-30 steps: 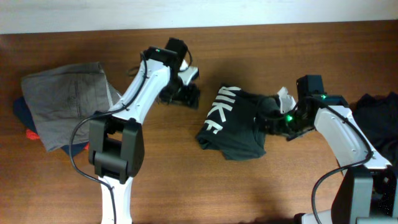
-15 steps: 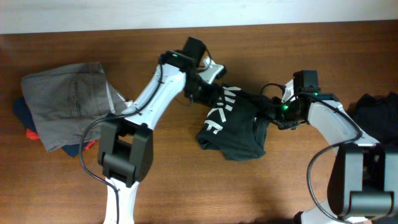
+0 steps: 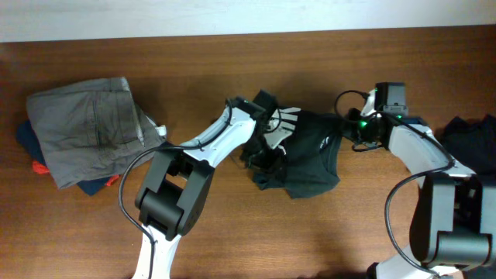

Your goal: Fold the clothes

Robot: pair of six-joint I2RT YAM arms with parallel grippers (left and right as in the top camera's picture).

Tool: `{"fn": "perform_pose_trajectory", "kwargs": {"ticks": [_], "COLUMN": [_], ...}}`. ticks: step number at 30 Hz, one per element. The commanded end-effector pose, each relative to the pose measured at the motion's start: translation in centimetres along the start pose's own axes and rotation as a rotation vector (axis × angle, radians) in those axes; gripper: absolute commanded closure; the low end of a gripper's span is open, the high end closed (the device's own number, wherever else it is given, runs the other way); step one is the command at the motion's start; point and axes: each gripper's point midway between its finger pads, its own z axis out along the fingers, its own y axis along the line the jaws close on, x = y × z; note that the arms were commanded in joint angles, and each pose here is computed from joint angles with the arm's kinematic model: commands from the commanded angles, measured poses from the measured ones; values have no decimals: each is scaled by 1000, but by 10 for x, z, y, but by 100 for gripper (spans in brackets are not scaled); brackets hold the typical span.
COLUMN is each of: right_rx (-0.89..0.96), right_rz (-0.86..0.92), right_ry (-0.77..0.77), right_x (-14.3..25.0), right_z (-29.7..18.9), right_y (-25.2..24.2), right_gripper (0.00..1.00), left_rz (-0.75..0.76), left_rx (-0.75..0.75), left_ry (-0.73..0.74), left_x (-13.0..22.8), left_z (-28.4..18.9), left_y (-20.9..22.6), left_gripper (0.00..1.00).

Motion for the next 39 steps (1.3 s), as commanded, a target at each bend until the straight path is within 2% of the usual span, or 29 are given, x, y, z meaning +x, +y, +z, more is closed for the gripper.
{"fn": "perform_pose_trajectory", "kwargs": {"ticks": [1, 4, 6, 7, 9, 13, 16, 19, 21, 23, 25, 28, 33, 39], "right_rx": [59, 16, -122, -217, -300, -470, -626, -684, -658, -576, -425, -221, 152, 215], "right_rz": [45, 74, 17, -41, -64, -117, -183, -201, -198, -197, -197, -203, -116, -87], "right_ry": [-56, -44, 0, 25, 54, 88, 93, 121, 147, 169, 193, 221, 268, 334], "right_x": [-19, -21, -17, -12, -6, 2, 5, 13, 21, 29, 40, 54, 70, 82], "right_z": [-7, -11, -14, -18, -23, -37, -53, -57, -52, -41, -23, -5, 5, -3], "right_y": [-23, -27, -8, 5, 18, 46, 71, 84, 86, 81, 67, 44, -19, -39], "right_gripper": [94, 90, 74, 59, 53, 54, 68, 76, 78, 78, 79, 79, 79, 81], "left_rz": [-13, -18, -15, -12, -5, 6, 17, 40, 62, 85, 105, 97, 64, -5], "left_rx": [1, 1, 2, 1, 11, 70, 85, 78, 71, 61, 24, -82, -112, 5], "left_ry": [57, 63, 56, 52, 38, 0, -33, -98, -160, -224, -291, -345, -311, -207], "left_x": [19, 21, 19, 17, 12, -4, -17, -35, -48, -61, -75, -90, -100, -99], "left_z": [14, 15, 14, 12, 8, -14, -41, -75, -98, -117, -132, -137, -108, -48], "left_y": [6, 7, 7, 7, 3, -16, -30, -40, -44, -45, -36, -9, 22, 41], "left_gripper": [44, 44, 45, 45, 44, 39, 39, 39, 38, 32, 28, 28, 28, 28]}}
